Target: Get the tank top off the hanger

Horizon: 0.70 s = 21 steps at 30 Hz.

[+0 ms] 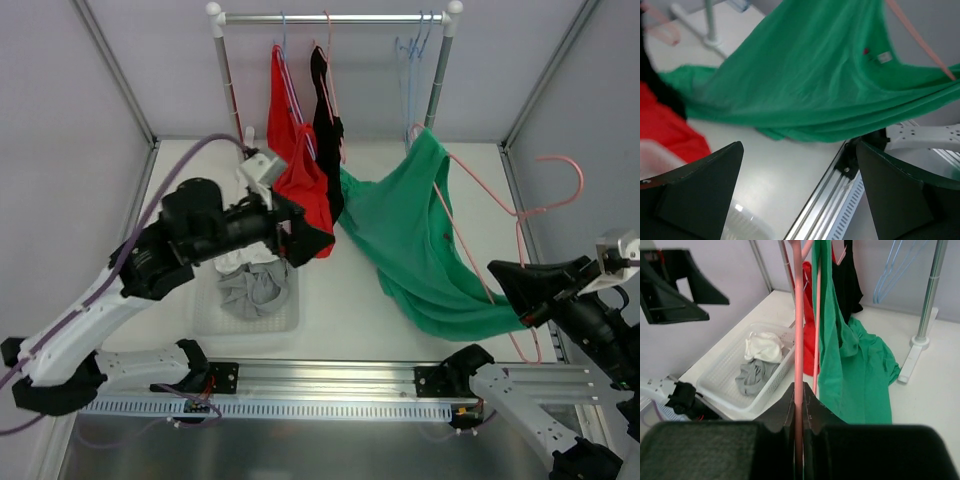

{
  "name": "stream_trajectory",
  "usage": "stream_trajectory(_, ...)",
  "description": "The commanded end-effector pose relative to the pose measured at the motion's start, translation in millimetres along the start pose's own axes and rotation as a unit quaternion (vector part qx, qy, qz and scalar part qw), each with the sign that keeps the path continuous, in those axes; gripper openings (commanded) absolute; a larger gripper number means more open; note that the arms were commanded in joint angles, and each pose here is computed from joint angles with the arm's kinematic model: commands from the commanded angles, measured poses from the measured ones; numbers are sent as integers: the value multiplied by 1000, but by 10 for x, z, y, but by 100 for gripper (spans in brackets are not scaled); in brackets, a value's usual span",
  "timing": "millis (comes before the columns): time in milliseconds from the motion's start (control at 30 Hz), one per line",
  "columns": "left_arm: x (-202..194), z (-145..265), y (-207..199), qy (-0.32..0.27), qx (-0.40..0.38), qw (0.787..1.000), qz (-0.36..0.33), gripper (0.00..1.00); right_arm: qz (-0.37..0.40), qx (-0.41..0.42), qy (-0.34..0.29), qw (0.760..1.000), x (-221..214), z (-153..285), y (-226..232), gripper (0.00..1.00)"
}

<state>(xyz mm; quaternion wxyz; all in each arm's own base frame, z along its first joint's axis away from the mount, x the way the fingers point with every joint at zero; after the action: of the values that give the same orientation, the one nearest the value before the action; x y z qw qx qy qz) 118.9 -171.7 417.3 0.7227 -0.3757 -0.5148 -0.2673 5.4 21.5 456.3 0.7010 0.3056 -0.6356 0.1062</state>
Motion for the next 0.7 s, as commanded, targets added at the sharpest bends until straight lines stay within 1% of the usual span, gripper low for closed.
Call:
stream_trajectory(0,354,-398,-373,-57,-1,996,-63,99,-13,24,12,1000,-59,229,54,0)
stream_trajectory(33,441,-589,-471,-60,1,995,-74,99,-13,25,22,999,-97,272,55,0)
stream_trajectory(100,521,-780,-649,-74,2,992,-98,99,-12,37,25,999,-100,366,80,0)
stream_trajectory(133,578,-962,-732,-76,11,991,-106,99,-13,40,36,998,-125,415,85,0)
stream_trajectory(167,587,-1053,-791,-78,24,990,-112,99,-12,43,40,998,-118,442,94,0)
stream_trajectory(200,613,-1127,-835,-81,25,989,-124,99,-11,45,32,998,-86,504,112,0)
stream_trajectory(233,627,-1284,-885,-80,29,988,-131,99,-12,45,39,998,-100,537,112,0)
stream_trajectory(267,619,-1359,-905,-79,38,987,-135,99,-11,47,40,998,-99,559,119,0)
stream_trajectory(367,585,-1563,-961,-74,39,986,-143,94,-10,50,46,998,-107,625,127,0)
stream_trajectory(467,523,-1679,-968,-67,42,986,-144,75,-8,53,44,998,-115,662,133,0)
stream_trajectory(500,503,-1707,-970,-65,42,987,-144,56,-8,53,44,998,-115,662,132,0)
stream_trajectory(533,483,-1727,-967,-63,44,987,-143,44,-6,53,45,998,-120,665,127,0)
stream_trajectory(567,475,-1731,-964,-62,46,987,-141,35,-4,48,45,998,-122,651,119,0)
stream_trajectory(600,476,-1720,-958,-63,49,987,-140,28,-3,45,48,998,-129,639,109,0)
stream_trajectory(633,474,-1693,-958,-65,50,987,-139,18,-2,42,50,998,-137,625,102,0)
stream_trajectory(667,480,-1670,-955,-66,52,987,-139,11,-2,37,58,998,-163,588,85,0)
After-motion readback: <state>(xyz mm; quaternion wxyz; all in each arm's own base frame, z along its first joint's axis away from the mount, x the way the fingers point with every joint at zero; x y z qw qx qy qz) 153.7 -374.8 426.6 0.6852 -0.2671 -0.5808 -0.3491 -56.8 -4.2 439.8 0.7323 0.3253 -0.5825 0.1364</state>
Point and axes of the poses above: each gripper's point midway between its finger pads, its own z axis back along the fingers, its own y axis along the line the jaws close on, x = y × z, the point moved 10 cm from there along z, back along the fingers, and after that the axes turned 5 degrees about -z, right-handed, at the moved point
